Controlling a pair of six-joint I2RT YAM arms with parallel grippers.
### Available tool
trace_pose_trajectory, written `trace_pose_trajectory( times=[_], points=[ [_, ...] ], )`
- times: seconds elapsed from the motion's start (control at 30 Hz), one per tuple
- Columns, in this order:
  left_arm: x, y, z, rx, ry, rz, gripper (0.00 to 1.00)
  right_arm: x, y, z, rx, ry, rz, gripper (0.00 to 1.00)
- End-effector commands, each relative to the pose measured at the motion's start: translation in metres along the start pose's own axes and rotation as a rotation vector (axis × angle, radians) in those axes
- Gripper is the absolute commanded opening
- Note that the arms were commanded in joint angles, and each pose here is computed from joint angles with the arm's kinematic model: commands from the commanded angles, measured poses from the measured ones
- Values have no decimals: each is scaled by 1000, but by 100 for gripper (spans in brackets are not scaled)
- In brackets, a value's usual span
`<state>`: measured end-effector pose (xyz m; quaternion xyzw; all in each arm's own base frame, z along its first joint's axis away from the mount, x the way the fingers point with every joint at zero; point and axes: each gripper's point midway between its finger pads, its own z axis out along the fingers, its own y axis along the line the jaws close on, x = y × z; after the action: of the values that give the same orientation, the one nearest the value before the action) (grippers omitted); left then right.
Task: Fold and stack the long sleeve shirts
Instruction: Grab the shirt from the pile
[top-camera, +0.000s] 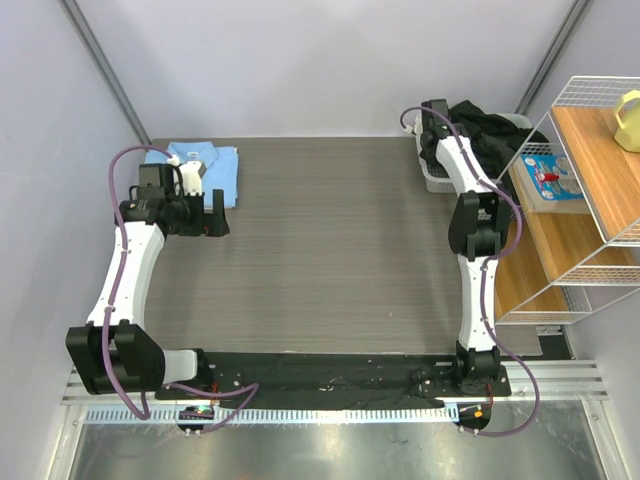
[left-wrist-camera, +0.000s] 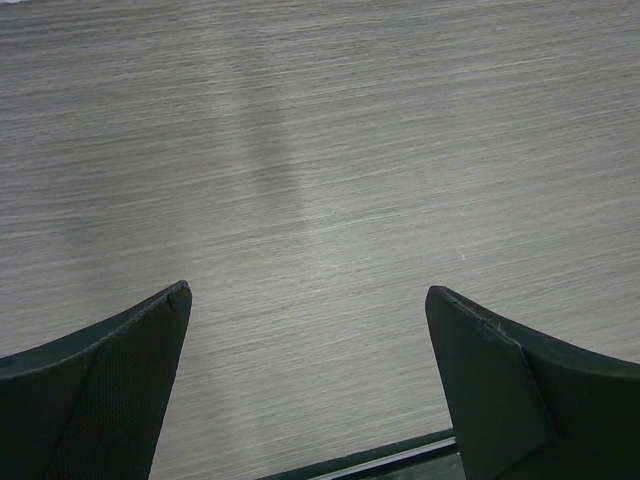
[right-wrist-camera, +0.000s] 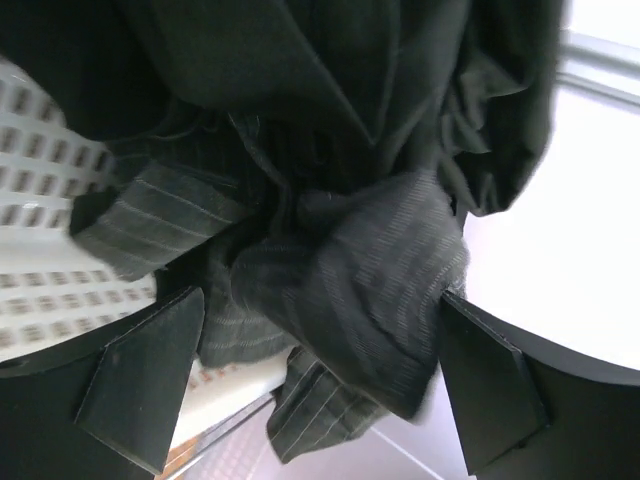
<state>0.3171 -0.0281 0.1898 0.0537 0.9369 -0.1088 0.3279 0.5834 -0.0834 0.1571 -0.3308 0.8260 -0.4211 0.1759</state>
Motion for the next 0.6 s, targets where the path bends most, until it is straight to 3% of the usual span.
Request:
trace_pose_trajectory(
  times=[0.0, 0.07, 0.1, 0.13, 0.2, 0.23, 0.3, 0.57],
  points=[
    [-11, -2, -1, 5, -49, 22, 100, 8, -45, 0, 141, 38, 19, 100],
    [-12, -1, -2, -2, -53, 23, 100, 9, -47, 2, 157, 46, 15, 98],
    [-13, 0, -2, -5, -56, 24, 100, 8, -54, 0, 179, 39, 30, 92],
    [-14, 1, -4, -12, -59, 23, 100, 9, -60, -2, 194, 41, 27, 76],
    [-17, 0, -7, -15, -68, 27, 100, 8, -79, -19, 241, 27, 44, 56],
    [-16, 0, -8, -16, -67, 24, 100, 9, -87, -25, 259, 19, 54, 29],
    [-20, -1, -10, -13, -82, 18, 100, 8, -111, -44, 319, -12, 94, 3],
    [-29, -3, -13, -7, -109, 13, 100, 14, -226, -163, 650, -206, 261, 1]
  ],
)
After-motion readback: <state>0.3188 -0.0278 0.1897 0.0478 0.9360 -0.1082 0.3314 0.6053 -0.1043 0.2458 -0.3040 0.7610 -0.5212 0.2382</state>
